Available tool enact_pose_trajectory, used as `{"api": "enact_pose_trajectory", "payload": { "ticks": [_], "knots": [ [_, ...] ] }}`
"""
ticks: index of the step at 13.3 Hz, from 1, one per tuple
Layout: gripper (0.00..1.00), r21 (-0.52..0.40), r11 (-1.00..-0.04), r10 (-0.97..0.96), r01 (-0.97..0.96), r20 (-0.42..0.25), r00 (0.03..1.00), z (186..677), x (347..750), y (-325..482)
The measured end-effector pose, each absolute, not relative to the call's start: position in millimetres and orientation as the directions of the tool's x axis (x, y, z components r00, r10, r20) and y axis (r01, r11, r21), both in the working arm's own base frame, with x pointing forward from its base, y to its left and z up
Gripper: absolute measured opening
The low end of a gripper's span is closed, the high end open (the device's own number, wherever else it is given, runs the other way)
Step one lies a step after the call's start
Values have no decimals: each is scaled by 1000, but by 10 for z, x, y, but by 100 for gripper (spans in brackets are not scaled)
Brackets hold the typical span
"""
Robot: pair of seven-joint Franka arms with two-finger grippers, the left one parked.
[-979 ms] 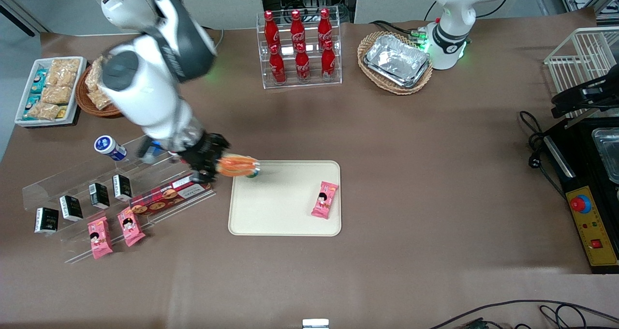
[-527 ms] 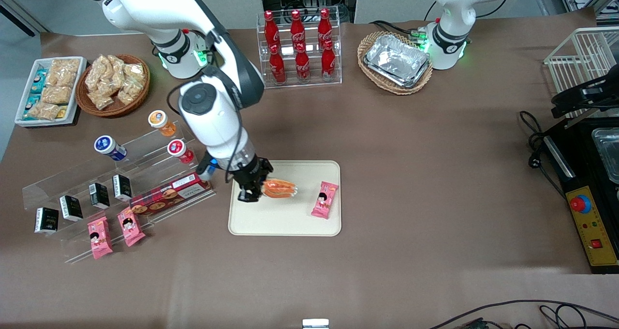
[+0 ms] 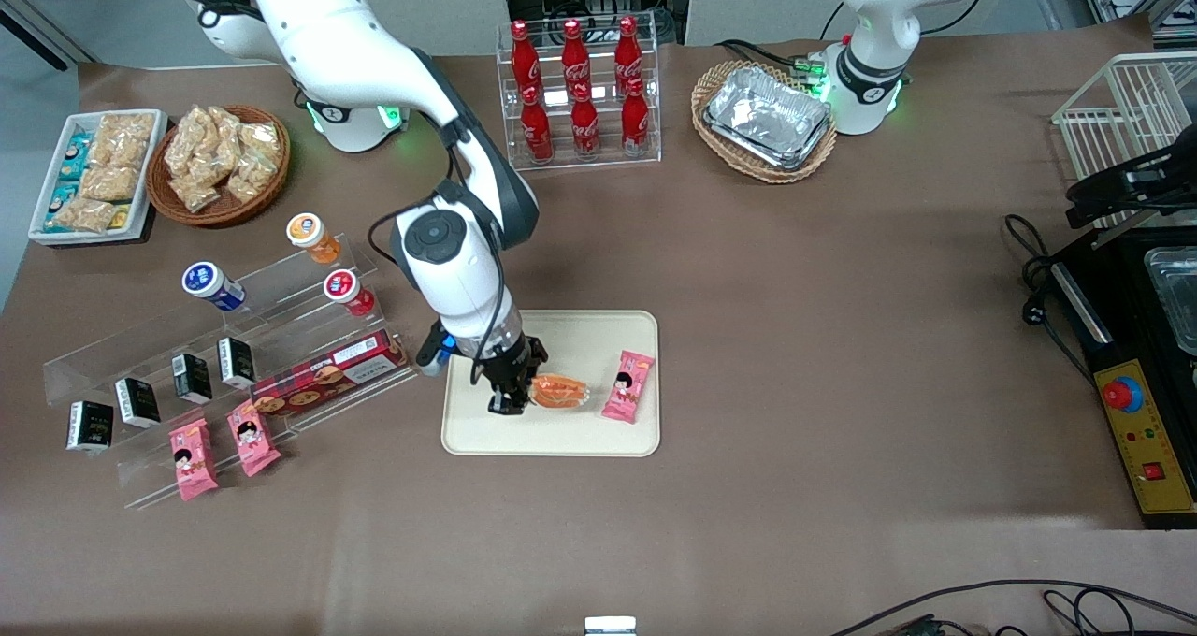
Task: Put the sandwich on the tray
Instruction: 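Carry the held sandwich over the cream tray, then lower the sandwich onto the tray and open the right gripper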
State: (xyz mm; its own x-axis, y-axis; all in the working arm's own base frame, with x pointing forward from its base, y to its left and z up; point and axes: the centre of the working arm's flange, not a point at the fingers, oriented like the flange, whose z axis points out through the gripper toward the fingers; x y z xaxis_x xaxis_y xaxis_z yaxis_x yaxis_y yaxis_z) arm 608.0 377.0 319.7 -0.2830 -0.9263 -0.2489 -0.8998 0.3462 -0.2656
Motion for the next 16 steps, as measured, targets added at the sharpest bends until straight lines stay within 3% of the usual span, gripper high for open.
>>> {"api": "enact_pose_trajectory", "payload": {
  "ticks": [6,10,16],
  "knots": [
    [0,-320,250,-960,-914,-205,-191,2387,6104,3782],
    [0,-336,157,-981,-929,-164,-107,2210,6095,3772],
    [5,-350,129,-985,-928,-156,-77,2139,6145,3820]
  ]
}}
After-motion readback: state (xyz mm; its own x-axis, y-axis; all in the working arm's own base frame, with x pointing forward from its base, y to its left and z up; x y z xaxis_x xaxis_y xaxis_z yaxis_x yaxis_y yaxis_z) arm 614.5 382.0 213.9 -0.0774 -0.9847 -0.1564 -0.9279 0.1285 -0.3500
